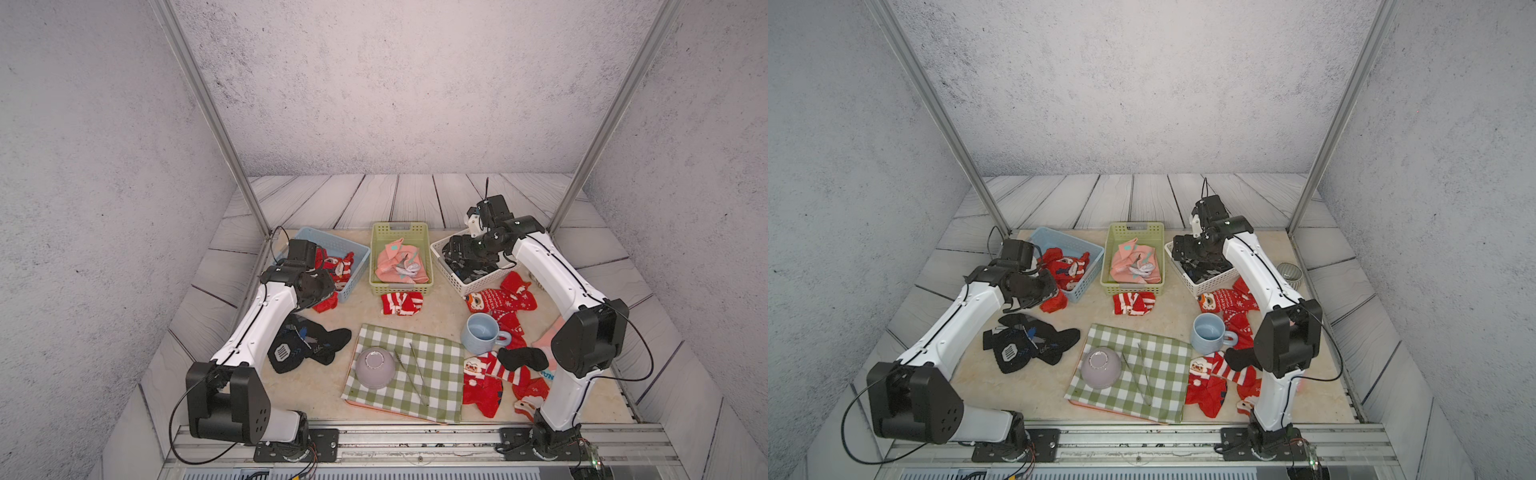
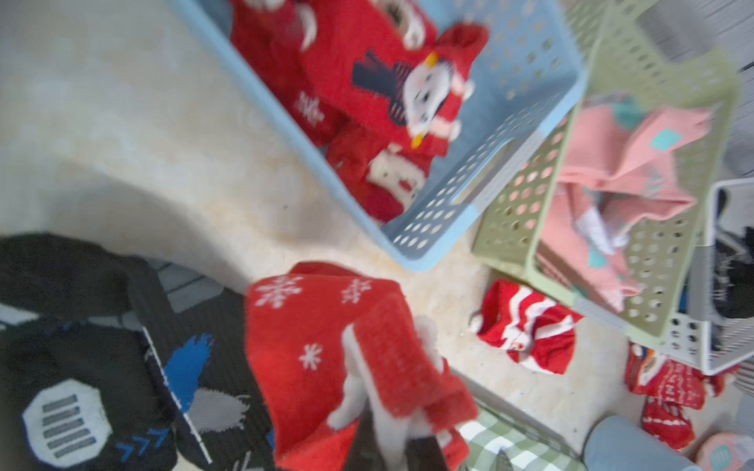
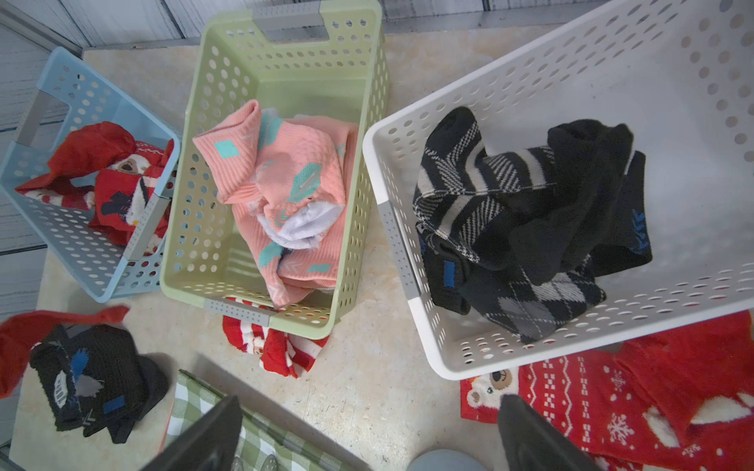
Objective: Sort the socks into the basket by color
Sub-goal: Pick up the sock from the center of the board, then place the sock in the bin.
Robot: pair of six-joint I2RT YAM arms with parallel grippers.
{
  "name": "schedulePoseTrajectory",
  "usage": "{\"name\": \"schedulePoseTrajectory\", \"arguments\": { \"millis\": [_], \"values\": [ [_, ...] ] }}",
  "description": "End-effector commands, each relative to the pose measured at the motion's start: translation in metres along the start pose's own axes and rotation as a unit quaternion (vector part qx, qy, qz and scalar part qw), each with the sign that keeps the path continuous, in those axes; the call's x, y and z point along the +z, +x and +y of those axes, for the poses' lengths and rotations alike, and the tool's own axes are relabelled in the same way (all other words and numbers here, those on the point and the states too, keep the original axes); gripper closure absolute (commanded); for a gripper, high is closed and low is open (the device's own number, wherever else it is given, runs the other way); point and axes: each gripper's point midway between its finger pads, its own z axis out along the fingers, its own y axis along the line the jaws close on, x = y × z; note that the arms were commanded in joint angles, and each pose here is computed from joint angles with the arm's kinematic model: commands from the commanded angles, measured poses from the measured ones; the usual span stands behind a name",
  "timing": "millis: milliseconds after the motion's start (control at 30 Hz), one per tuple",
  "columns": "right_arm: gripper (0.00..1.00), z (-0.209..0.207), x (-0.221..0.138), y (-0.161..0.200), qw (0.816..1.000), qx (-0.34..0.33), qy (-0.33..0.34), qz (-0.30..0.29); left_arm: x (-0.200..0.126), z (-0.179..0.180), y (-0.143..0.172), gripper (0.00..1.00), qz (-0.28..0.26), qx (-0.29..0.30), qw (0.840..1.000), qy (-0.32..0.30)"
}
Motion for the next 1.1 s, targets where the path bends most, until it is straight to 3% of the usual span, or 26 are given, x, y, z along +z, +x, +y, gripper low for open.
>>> {"name": "schedulePoseTrajectory", "arguments": {
  "millis": [0, 200, 467, 767, 967, 1067],
  "values": [
    [0.01, 0.007, -0.007, 0.0, 1.0, -0.004, -0.009, 0.003, -0.029, -0.02, -0.032, 1.0, -0.049, 0.041, 0.998, 0.019],
    [0.01, 0.009, -0.012, 0.002, 1.0, -0.005, -0.009, -0.001, -0.032, -0.055, -0.085, 1.0, -0.09, 0.071, 0.992, 0.051],
    [0.01, 0.006, -0.021, 0.009, 1.0, -0.009, -0.003, -0.003, 0.026, -0.063, -0.135, 1.0, -0.104, 0.135, 0.985, 0.008],
    [0.01, 0.0, -0.03, 0.023, 1.0, -0.014, 0.011, 0.004, 0.136, -0.039, -0.111, 1.0, -0.016, 0.136, 0.99, -0.014],
    [0.01, -0.001, -0.036, 0.028, 1.0, -0.017, 0.015, 0.008, 0.176, -0.025, -0.077, 1.0, 0.054, 0.117, 0.992, -0.013],
    [0.01, -0.004, -0.037, 0.033, 1.0, -0.015, 0.022, 0.014, 0.183, -0.021, -0.068, 0.93, 0.066, 0.11, 0.992, -0.011]
  ]
}}
